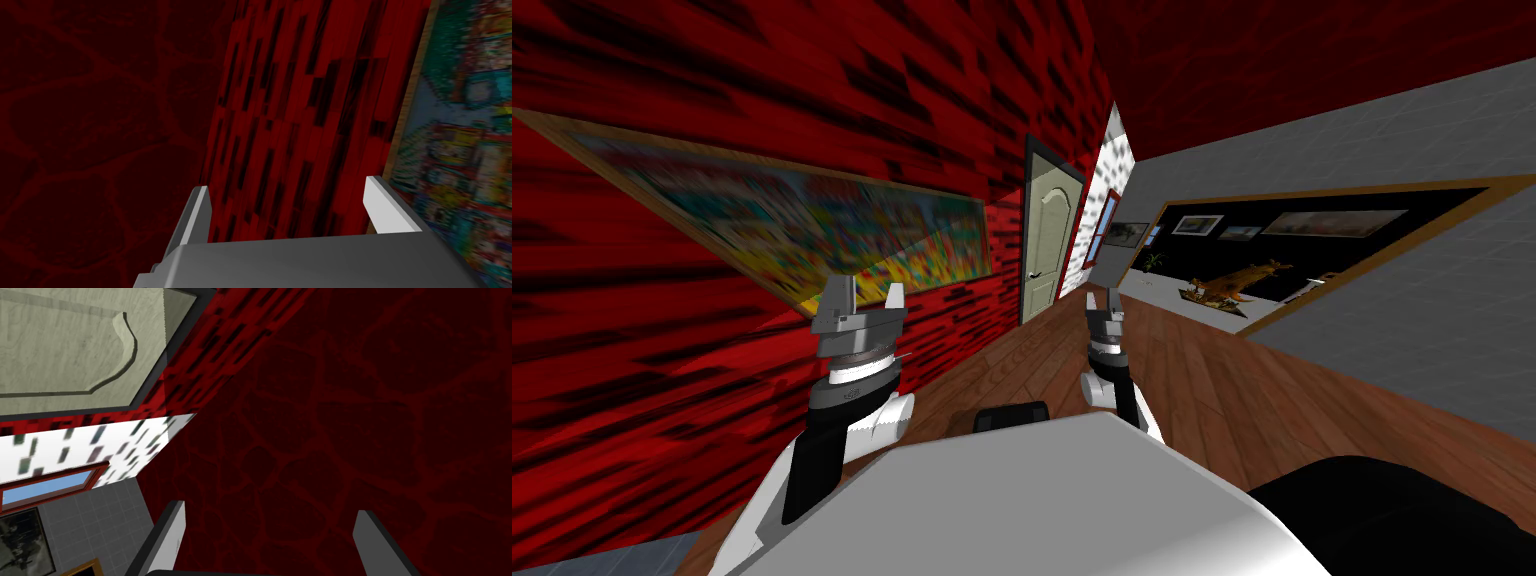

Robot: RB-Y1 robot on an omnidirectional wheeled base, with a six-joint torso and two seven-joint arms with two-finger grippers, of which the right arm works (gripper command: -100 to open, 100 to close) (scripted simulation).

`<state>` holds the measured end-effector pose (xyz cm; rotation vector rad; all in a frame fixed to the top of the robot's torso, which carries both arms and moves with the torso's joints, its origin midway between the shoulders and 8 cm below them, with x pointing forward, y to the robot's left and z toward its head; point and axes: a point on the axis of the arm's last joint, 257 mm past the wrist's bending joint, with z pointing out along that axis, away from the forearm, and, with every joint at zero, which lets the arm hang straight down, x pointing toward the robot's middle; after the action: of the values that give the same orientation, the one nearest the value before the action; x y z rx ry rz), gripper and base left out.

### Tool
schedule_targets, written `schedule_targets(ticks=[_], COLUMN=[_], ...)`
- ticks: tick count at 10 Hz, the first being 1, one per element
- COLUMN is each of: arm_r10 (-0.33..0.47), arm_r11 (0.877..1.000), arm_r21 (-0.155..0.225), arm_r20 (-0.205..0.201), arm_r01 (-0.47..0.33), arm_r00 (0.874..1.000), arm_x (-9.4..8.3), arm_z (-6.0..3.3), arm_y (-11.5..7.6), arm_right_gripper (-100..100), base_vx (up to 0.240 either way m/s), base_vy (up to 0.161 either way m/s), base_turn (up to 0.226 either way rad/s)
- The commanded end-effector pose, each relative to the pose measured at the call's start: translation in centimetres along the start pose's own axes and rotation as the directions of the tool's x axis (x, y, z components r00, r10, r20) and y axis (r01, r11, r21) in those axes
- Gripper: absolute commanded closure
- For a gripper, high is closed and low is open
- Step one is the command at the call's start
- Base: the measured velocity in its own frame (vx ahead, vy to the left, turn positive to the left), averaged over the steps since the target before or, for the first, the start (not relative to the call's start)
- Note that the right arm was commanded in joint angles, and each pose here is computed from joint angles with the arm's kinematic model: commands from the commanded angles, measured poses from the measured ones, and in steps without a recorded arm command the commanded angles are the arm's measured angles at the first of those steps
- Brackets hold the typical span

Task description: Pull the door open

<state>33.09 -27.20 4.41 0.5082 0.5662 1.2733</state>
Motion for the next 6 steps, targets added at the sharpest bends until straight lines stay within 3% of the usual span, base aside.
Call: schedule_targets(ticks=[1, 6], arm_r10=[0.017, 0.068], arm_r11=[1.000, 0.994], arm_r21=[0.021, 0.091], arm_r20=[-0.015, -0.053], arm_r01=[-0.017, -0.063], arm_r00=[1.000, 0.996], arm_x=[0.5, 1.8], arm_z=[-0.33, -1.52], arm_y=[-1.3, -5.3], arm_right_gripper=[-100, -100], base_vx=[0.121, 0.141], base_vy=[-0.133, -0.039], base_turn=[0.148, 0.087])
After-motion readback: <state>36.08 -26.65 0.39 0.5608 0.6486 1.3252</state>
